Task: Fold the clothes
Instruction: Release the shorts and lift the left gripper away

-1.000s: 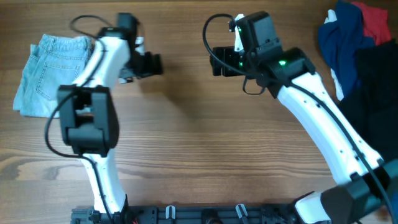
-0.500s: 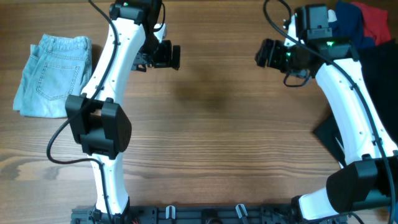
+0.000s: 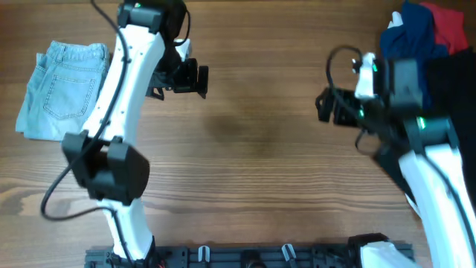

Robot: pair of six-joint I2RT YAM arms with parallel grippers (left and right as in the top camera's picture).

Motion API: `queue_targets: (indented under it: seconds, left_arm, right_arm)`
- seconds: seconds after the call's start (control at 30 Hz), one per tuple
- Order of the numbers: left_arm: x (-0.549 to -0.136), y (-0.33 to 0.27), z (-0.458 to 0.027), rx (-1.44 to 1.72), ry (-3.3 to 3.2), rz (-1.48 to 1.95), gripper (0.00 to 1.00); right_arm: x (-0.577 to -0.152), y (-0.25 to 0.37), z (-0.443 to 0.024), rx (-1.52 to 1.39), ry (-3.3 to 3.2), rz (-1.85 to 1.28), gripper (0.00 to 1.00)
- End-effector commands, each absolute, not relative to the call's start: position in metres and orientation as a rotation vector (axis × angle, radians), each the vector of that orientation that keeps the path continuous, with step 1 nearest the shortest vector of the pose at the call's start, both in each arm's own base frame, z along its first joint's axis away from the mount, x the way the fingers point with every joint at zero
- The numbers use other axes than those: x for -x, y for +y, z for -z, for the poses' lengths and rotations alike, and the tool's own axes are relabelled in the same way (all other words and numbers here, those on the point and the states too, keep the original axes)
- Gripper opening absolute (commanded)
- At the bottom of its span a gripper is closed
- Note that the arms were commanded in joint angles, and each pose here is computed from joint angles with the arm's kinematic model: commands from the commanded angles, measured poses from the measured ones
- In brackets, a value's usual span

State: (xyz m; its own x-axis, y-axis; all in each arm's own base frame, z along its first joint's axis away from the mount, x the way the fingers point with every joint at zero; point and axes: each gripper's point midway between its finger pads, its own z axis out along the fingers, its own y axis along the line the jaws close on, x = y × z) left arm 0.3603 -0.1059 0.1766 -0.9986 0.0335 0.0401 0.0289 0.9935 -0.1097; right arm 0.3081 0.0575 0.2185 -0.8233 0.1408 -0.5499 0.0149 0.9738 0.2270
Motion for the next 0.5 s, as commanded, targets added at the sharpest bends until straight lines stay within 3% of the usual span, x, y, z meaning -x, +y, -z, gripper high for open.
queue_targets:
  seconds: [0.0, 0.47]
  left_arm:
    - [-0.341, -0.098, -0.207, 0.048, -3.217, -0.205, 1.0]
    - [-0.262, -0.079, -0.239, 0.088, -3.818, -0.531, 1.0]
  right_arm:
    - [-0.279, 0.049, -0.222, -0.089, 2.42, -0.236, 1.0]
    - [-0.226, 0.036, -0.234, -0.093, 2.209, -0.221, 1.0]
